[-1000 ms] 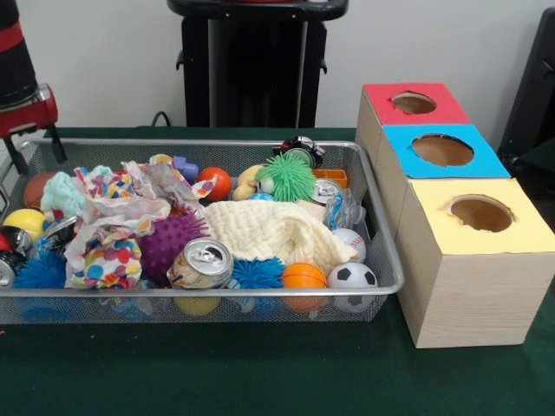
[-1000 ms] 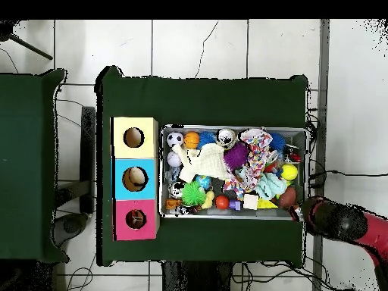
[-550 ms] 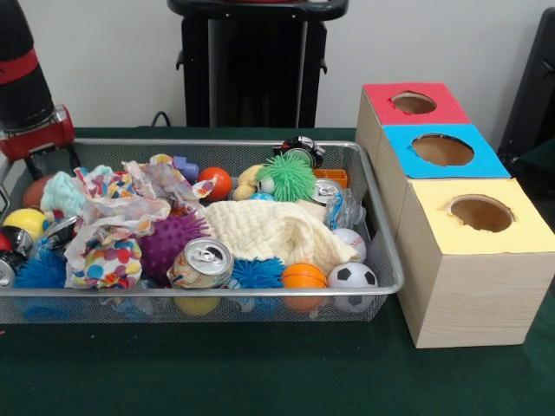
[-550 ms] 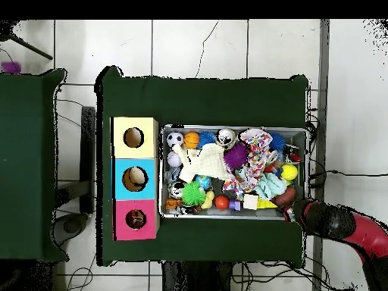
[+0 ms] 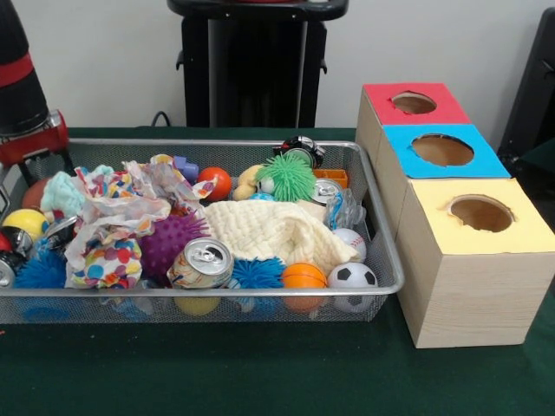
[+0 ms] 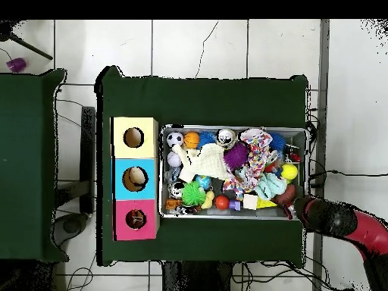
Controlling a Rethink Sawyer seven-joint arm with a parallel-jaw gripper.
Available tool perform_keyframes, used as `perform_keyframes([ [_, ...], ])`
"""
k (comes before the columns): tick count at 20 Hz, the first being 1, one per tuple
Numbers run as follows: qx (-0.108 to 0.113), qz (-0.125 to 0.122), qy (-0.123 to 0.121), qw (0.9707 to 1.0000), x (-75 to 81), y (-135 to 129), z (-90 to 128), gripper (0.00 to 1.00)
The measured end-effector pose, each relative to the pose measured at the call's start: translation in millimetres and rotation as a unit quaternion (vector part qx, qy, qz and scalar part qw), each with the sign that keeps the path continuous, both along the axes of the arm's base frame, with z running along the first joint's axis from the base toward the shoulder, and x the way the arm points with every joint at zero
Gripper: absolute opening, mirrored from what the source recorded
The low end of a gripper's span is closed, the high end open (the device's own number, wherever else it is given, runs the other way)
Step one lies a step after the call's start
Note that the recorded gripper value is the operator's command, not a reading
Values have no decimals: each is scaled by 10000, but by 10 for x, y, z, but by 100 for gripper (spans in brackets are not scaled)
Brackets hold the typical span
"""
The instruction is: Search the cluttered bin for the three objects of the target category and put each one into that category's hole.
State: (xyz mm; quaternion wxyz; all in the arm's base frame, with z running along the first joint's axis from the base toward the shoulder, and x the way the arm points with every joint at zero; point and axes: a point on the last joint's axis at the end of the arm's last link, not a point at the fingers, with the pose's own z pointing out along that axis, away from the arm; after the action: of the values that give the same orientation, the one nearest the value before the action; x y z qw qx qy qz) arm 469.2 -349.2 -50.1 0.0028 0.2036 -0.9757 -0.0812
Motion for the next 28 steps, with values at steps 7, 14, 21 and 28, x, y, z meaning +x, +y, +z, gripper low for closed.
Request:
perform_keyframes([
  [7,-154,168,-41,9997,210,27,-14,0],
  [14,-140,135,-140,9997,278,-8,-19,0],
  [21,-108,89,-182,9997,277,-37,-19,0],
  [28,-189,152,-185,9995,263,-51,96,0],
])
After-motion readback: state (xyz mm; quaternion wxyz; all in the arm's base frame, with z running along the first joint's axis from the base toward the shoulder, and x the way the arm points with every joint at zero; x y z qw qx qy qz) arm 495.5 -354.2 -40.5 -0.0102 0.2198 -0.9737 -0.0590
